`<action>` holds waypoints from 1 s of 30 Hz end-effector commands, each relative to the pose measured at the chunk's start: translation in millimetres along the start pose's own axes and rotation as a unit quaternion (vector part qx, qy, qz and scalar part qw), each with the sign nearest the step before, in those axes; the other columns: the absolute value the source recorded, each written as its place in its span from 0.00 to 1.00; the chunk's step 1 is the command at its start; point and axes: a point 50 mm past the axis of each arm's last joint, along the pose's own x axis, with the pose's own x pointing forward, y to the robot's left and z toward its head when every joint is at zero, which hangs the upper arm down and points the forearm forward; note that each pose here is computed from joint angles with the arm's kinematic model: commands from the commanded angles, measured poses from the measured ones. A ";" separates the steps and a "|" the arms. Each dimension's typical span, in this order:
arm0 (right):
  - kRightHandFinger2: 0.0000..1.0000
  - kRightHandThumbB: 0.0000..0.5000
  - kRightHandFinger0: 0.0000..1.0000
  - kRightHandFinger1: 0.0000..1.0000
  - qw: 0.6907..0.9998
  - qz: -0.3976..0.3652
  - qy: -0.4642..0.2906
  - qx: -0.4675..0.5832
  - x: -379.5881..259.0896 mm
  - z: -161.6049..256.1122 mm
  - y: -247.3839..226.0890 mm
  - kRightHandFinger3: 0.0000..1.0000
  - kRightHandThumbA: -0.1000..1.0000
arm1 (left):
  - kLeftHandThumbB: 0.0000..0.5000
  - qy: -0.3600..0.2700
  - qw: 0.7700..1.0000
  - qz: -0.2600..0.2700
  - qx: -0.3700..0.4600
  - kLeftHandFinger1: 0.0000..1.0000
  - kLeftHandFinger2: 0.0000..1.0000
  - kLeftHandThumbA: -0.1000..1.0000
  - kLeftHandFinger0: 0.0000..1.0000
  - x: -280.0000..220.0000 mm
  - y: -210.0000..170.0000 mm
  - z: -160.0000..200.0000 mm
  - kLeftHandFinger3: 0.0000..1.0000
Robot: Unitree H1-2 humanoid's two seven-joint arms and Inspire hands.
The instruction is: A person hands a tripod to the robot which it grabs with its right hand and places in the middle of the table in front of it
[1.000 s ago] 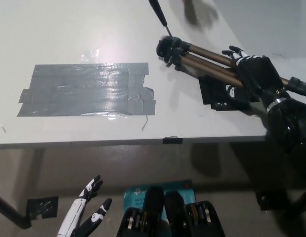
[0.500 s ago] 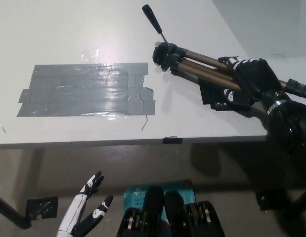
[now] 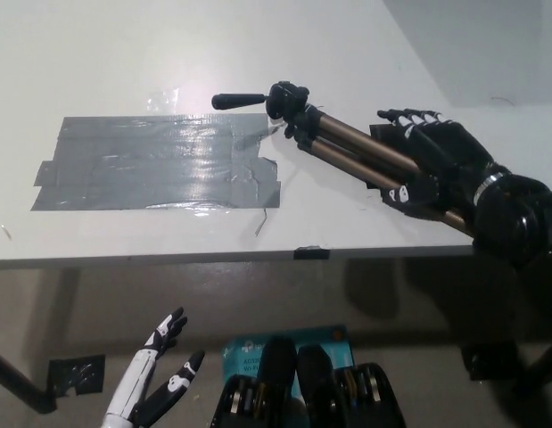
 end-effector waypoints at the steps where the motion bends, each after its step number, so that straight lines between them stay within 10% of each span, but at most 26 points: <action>1: 1.00 1.00 1.00 1.00 0.975 -0.025 -0.131 0.179 -24.1 47.3 -145.6 1.00 0.95 | 0.32 -0.029 1.000 -0.008 0.010 1.00 1.00 0.76 1.00 13.8 10.1 15.4 1.00; 15: 1.00 1.00 1.00 1.00 0.851 -0.331 -0.288 0.290 -130.3 86.2 -277.3 1.00 0.96 | 0.34 -0.040 0.999 -0.011 0.019 1.00 1.00 0.76 1.00 25.3 13.2 20.3 1.00; 25: 1.00 0.88 1.00 1.00 0.833 -0.299 -0.385 0.264 -222.5 149.4 -132.2 1.00 0.94 | 0.35 -0.028 0.999 -0.009 0.013 1.00 1.00 0.76 1.00 13.1 8.8 12.6 1.00; 30: 1.00 0.83 1.00 1.00 0.844 -0.265 -0.303 0.353 -234.3 143.6 -36.6 1.00 0.98 | 0.34 -0.024 1.000 -0.008 0.009 1.00 1.00 0.77 1.00 1.0 7.5 3.3 1.00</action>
